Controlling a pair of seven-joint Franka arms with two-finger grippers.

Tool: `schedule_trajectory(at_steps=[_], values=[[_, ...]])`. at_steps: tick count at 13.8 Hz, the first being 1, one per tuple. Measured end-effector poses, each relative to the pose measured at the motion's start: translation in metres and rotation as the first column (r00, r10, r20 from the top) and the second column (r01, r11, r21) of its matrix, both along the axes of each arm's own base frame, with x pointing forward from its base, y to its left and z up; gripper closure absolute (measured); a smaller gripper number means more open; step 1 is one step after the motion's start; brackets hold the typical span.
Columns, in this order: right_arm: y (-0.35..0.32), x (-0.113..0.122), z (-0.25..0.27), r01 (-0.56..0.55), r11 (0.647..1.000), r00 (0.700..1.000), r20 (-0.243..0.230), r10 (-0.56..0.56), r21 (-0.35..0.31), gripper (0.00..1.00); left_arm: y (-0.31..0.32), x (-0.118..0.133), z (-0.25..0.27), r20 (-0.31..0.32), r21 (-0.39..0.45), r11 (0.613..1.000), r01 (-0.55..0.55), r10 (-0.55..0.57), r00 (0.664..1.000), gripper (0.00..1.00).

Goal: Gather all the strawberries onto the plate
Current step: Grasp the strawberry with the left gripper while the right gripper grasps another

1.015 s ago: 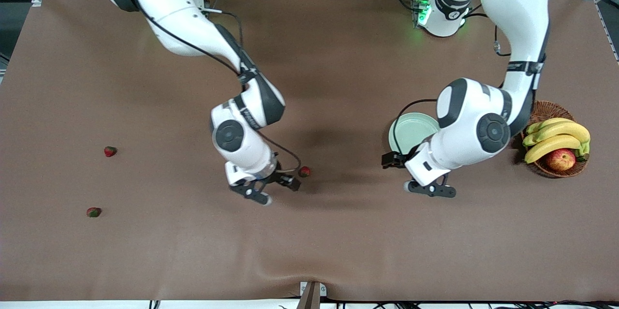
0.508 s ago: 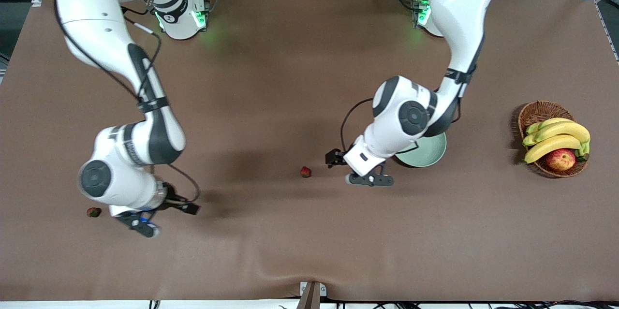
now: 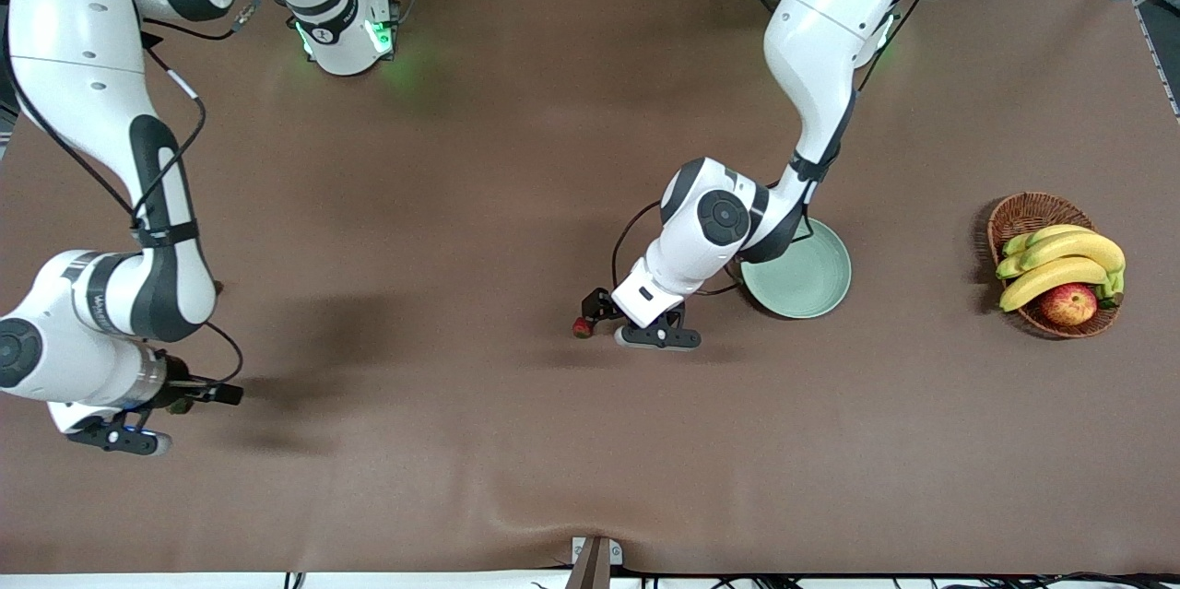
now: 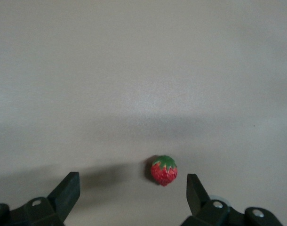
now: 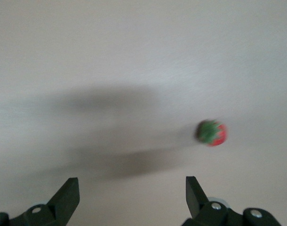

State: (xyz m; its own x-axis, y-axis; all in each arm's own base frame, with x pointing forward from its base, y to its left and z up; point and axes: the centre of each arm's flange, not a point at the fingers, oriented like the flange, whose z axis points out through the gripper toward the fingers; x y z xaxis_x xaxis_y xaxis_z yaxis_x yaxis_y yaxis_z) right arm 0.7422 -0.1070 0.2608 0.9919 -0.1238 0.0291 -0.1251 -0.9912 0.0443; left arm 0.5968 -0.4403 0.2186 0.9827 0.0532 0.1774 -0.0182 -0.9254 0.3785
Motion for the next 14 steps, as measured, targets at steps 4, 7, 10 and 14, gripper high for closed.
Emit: schedule_trajectory(at_steps=[4, 7, 10, 14], values=[[-0.050, -0.003, -0.026, -0.233, 0.972, 0.972, 0.033, 0.234, -0.037, 0.00, -0.022, -0.008, -0.011, 0.052, -0.023, 1.000, 0.012, -0.011, 0.999, 0.00], [-0.073, -0.005, -0.044, -0.367, 0.928, 0.928, 0.045, 0.370, -0.066, 0.00, -0.046, -0.023, -0.020, 0.076, -0.034, 0.999, 0.041, -0.039, 0.996, 0.00], [-0.084, -0.006, -0.055, -0.443, 0.892, 0.893, 0.050, 0.448, -0.088, 0.00, -0.052, -0.028, -0.024, 0.079, -0.029, 0.998, 0.056, -0.054, 0.995, 0.00], [-0.084, -0.007, -0.061, -0.515, 0.852, 0.853, 0.037, 0.520, -0.092, 0.00, -0.050, -0.027, -0.032, 0.125, 0.043, 0.991, 0.127, -0.132, 0.983, 0.07]])
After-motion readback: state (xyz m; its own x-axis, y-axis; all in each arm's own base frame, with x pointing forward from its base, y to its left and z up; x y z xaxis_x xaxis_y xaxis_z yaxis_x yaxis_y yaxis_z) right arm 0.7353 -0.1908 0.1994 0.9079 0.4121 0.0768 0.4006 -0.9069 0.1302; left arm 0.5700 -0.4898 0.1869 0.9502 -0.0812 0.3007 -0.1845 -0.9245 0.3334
